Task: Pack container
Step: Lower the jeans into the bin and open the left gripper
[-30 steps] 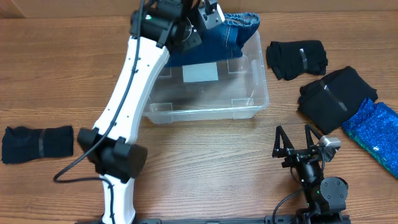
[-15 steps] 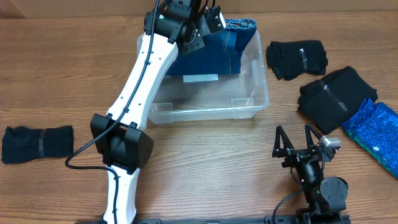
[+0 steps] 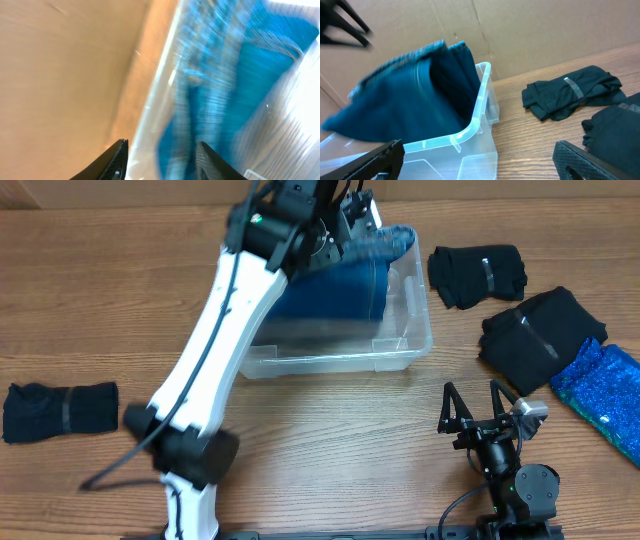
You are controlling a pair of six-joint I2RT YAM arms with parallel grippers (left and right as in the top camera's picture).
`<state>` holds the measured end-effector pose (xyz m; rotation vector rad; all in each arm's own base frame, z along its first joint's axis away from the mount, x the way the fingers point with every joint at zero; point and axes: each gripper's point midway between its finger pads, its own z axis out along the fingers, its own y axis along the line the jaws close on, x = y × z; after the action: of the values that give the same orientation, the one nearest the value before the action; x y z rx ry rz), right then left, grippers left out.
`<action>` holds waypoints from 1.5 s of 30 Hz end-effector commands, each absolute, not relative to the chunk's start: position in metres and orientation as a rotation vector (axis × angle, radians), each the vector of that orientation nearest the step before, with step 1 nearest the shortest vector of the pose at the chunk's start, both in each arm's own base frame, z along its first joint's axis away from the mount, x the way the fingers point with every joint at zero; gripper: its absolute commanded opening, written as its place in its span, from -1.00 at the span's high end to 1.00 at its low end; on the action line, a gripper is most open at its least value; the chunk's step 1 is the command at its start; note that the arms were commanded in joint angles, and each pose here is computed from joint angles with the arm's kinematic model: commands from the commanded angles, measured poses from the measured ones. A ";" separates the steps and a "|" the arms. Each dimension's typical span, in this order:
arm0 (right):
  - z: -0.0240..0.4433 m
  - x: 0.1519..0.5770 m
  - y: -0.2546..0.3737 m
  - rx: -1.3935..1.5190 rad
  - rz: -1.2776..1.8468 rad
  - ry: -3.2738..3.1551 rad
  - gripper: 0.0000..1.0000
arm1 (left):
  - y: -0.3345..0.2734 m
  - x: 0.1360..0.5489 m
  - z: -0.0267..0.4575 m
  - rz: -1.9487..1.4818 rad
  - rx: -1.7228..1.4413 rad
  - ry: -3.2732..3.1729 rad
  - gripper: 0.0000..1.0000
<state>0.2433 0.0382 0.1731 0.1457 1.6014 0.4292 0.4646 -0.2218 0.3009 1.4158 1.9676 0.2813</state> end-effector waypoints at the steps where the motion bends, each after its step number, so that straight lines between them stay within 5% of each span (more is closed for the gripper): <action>1: 0.171 0.243 0.038 0.144 0.426 1.598 -1.00 | -0.216 0.420 0.396 0.267 1.293 1.799 0.11; 7: 0.171 0.243 0.038 0.144 0.426 1.598 -1.00 | -0.212 0.395 0.433 0.202 1.230 1.735 0.17; 13: 0.171 0.243 0.038 0.144 0.426 1.598 -1.00 | -0.223 0.411 0.383 0.155 1.297 1.859 0.77; 16: 0.171 0.243 0.038 0.144 0.426 1.598 -1.00 | -0.235 0.406 0.338 0.052 1.400 1.966 0.91; 29: 0.171 0.243 0.038 0.144 0.426 1.598 -1.00 | -0.254 0.362 0.173 -0.403 1.406 2.691 0.92; 45: 0.171 0.243 0.038 0.144 0.426 1.598 -1.00 | -0.262 0.362 0.035 -0.486 1.401 3.023 0.92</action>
<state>0.2432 0.0383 0.1730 0.1455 1.6018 0.4294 0.3620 -0.2592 0.0674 1.4117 2.9646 -0.4503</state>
